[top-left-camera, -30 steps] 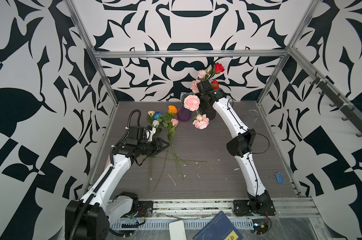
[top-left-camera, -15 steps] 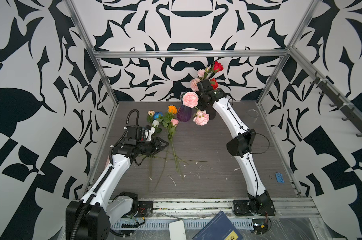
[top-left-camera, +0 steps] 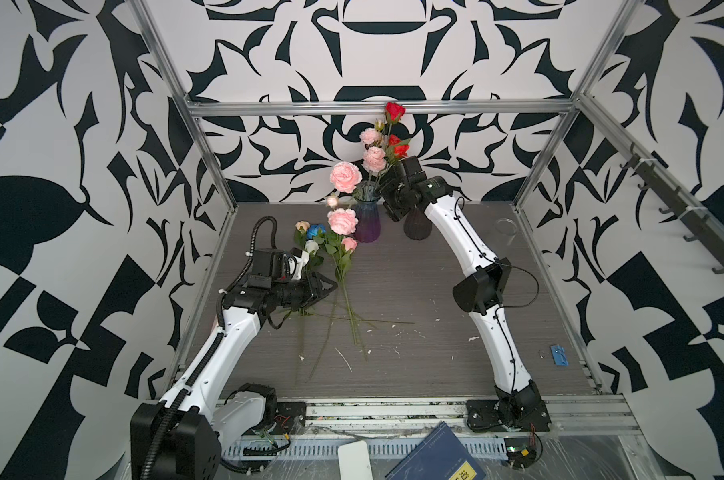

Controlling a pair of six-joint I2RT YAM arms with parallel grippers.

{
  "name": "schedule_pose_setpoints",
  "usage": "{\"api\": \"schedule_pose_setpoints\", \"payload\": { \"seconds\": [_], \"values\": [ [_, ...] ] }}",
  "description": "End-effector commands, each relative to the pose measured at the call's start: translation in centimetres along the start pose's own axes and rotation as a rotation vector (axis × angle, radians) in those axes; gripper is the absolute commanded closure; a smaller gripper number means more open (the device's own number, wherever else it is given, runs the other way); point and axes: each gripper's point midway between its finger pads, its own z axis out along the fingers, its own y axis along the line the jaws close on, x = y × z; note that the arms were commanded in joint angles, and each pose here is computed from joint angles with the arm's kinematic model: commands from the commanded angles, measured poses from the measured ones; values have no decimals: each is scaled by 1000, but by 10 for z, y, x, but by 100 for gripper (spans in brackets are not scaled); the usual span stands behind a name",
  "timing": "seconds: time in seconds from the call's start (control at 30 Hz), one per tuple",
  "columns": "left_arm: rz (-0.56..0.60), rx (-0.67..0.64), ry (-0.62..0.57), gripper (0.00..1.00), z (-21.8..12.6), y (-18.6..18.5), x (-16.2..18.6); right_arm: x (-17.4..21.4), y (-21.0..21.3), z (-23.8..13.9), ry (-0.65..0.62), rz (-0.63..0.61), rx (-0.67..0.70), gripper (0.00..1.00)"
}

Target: Arrange the flowers into the vase

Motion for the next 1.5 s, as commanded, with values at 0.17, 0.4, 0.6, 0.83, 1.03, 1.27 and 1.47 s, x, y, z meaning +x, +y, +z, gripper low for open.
{"api": "schedule_pose_setpoints", "payload": {
  "seconds": [0.17,0.4,0.6,0.83,1.03,1.27,1.47],
  "values": [
    [54,60,-37,49,-18,-39,-16,2,30,-119,-50,-162,-85,30],
    [182,145,-71,49,-12,-101,-3,17,-26,-220,-126,-295,-142,34],
    [523,290,-190,48,1,-197,38,34,-124,-256,-147,-295,-95,41],
    [728,129,-146,51,62,-204,18,57,-183,-253,-142,-319,-61,40],
    [601,56,-274,52,41,-164,-109,70,-204,-236,-92,-313,-66,40],
    [518,115,-374,54,2,-170,-223,88,-238,-218,-39,-230,-53,40],
    [463,257,-295,55,1,-198,-184,94,-256,-219,-40,-210,-26,40]
  ]
}}
